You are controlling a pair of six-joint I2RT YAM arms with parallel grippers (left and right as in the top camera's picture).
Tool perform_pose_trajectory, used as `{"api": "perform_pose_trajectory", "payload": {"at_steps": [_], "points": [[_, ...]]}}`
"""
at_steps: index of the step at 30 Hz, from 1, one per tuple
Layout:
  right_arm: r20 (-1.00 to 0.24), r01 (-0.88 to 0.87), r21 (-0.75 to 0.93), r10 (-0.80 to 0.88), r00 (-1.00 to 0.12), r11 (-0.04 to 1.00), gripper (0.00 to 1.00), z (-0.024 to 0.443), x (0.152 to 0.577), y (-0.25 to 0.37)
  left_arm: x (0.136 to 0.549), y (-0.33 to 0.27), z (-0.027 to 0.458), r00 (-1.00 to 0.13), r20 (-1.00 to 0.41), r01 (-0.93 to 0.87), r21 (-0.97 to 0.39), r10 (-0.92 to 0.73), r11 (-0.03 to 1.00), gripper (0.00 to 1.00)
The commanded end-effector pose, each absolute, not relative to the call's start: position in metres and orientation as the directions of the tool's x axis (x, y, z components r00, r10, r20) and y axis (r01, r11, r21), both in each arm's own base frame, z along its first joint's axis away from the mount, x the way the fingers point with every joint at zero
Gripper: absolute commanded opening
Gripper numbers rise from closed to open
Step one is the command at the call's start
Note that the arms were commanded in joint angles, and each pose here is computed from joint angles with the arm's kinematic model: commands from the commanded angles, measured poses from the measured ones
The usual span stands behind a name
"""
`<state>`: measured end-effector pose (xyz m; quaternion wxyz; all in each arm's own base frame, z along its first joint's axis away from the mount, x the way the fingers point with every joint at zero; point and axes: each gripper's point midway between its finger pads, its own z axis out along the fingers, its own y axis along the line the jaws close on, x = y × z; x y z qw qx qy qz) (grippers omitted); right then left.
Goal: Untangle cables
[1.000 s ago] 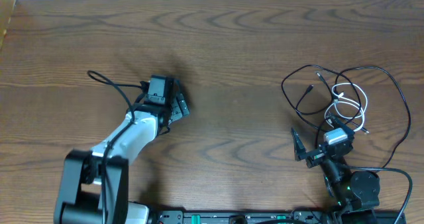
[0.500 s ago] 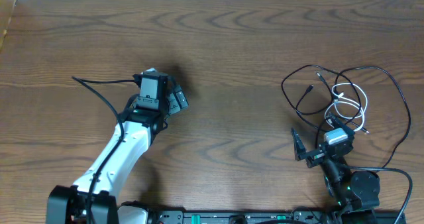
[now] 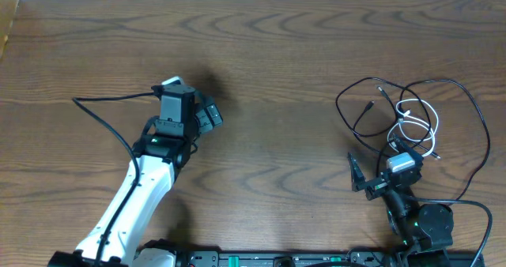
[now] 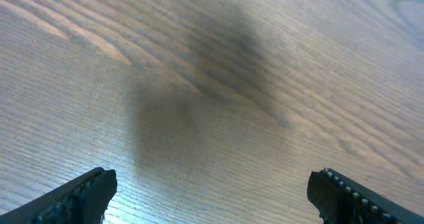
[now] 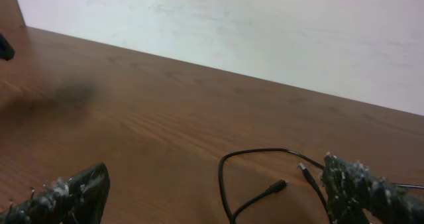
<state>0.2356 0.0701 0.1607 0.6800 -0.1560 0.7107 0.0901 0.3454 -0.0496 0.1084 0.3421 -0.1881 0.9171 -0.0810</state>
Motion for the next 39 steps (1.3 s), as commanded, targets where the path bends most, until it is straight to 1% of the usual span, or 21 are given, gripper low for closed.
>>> {"api": "perform_pose_trajectory", "payload": {"at_steps": [1, 10, 17, 34, 39], "points": [[-0.993, -0.327, -0.099, -0.112, -0.022, 0.94, 0.99, 0.161, 0.236, 0.066, 0.343, -0.047, 0.114, -0.681, -0.608, -0.292, -0.286, -0.408, 0.913, 0.98], [-0.993, -0.327, -0.099, -0.112, -0.022, 0.94, 0.99, 0.161, 0.236, 0.066, 0.341, -0.046, 0.13, -0.651, -0.636, -0.277, -0.309, -0.414, 0.91, 0.98], [-0.993, -0.327, -0.099, -0.112, -0.022, 0.94, 0.99, 0.161, 0.236, 0.066, 0.337, -0.046, 0.156, -0.6, -0.678, -0.251, -0.343, -0.424, 0.905, 0.98], [-0.993, -0.309, -0.099, -0.112, -0.023, 0.946, 0.99, 0.161, 0.238, 0.062, 0.336, -0.045, 0.153, -0.608, -0.673, -0.256, -0.338, -0.422, 0.906, 0.98], [-0.993, -0.309, -0.099, -0.112, -0.023, 0.946, 0.99, 0.161, 0.238, 0.062, 0.331, -0.044, 0.162, -0.588, -0.687, -0.246, -0.35, -0.426, 0.904, 0.98]]}}
